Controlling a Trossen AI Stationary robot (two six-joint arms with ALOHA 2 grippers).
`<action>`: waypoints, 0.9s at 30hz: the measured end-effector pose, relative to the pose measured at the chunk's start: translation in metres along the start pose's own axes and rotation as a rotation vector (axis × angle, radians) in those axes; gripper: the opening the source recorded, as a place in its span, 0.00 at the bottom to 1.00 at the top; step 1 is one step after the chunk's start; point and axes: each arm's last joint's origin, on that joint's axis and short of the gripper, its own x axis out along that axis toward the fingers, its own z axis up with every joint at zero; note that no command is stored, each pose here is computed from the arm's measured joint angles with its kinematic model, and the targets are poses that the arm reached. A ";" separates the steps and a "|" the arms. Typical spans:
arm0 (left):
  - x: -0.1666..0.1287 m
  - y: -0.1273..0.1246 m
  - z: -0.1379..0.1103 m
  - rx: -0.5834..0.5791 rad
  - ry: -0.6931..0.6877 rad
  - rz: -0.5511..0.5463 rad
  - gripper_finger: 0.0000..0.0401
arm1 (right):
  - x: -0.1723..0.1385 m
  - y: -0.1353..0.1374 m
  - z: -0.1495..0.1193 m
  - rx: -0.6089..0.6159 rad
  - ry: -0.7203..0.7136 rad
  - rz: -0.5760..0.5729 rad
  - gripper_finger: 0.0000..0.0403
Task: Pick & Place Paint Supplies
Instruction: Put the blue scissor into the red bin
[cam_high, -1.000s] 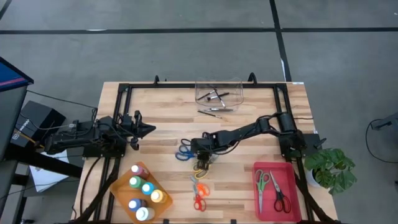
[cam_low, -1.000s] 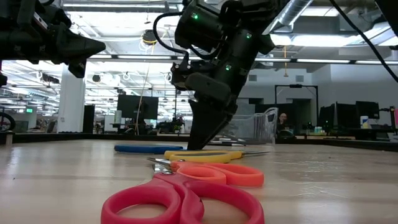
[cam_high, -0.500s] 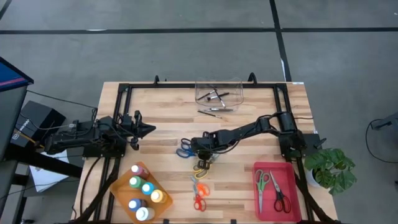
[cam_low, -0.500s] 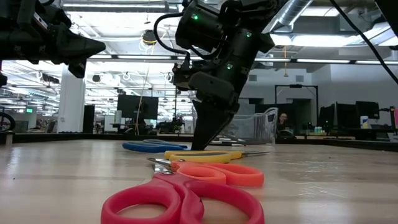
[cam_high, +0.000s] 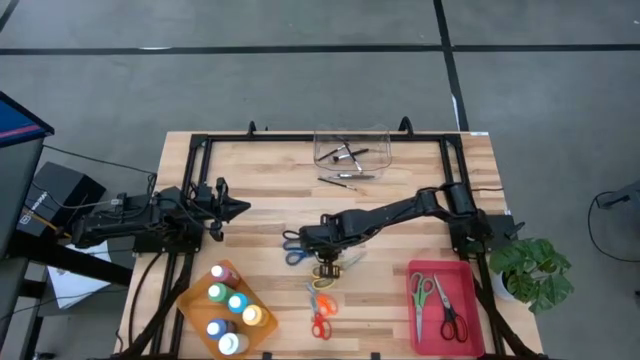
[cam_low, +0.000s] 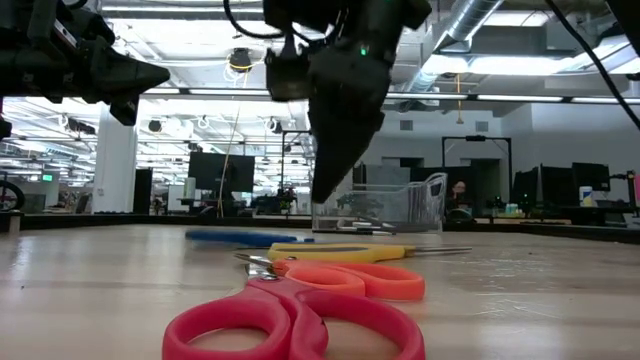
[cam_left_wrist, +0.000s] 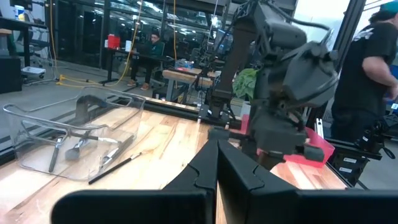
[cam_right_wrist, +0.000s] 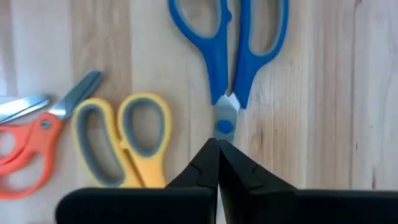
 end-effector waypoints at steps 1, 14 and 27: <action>0.000 0.000 0.000 0.000 0.000 0.000 0.00 | -0.003 0.001 0.001 -0.002 0.006 -0.001 0.00; 0.000 0.000 0.000 0.000 0.000 0.000 0.00 | -0.006 -0.001 0.003 0.007 0.042 -0.012 0.20; 0.000 0.000 0.002 0.000 -0.016 -0.004 0.00 | 0.046 -0.015 -0.004 0.035 0.172 0.030 0.54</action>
